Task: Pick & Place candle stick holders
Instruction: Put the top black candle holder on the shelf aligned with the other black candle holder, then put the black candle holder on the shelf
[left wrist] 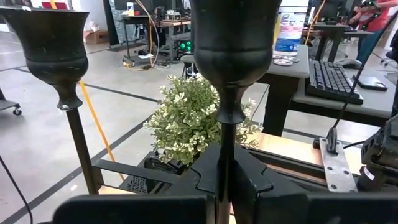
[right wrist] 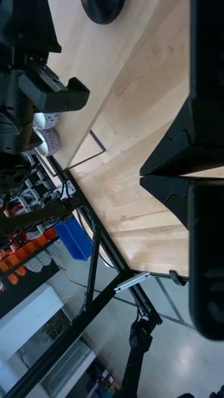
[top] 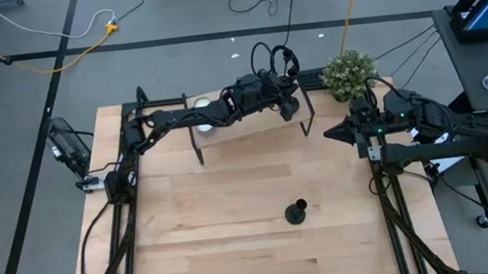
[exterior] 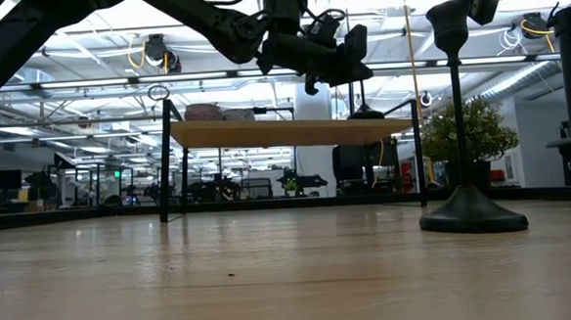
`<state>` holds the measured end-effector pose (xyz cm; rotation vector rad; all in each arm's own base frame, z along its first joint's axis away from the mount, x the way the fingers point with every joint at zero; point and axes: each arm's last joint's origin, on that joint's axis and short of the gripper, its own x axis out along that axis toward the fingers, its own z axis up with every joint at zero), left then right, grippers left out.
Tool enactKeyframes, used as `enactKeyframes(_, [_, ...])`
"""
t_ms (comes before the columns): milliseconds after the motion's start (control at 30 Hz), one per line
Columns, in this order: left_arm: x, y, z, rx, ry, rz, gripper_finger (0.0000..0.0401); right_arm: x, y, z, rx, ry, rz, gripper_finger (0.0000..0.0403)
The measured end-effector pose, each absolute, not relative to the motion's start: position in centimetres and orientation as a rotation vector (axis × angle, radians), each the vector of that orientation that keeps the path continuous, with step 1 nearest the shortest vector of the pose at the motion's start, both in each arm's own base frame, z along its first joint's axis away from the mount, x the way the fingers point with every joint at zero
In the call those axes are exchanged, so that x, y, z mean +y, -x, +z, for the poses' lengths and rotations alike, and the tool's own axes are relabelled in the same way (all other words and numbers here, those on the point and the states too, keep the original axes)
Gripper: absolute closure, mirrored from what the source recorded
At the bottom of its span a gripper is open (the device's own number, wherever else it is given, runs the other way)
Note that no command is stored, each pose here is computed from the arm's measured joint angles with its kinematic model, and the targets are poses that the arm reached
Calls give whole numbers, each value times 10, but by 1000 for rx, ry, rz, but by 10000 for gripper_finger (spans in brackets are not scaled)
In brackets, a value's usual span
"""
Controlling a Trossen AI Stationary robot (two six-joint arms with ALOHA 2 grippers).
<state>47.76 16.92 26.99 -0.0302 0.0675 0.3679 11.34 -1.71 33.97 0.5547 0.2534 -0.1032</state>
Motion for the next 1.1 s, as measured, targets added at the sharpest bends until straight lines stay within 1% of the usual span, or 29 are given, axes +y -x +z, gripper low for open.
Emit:
enactKeyframes(67, [169,-478,270,67,31,371,380,-17,-113,340,253,-555,-103,403])
enactKeyframes(167, [170,-477,270,66,30,393,363,-17,-113,340,253,-554,-103,403])
enactKeyframes(867, [169,-477,272,67,-17,399,205,-17,-113,340,254,-555,-99,403])
enactKeyframes(1100, [169,-477,267,117,-13,399,156,-17,-113,340,256,-555,-95,403])
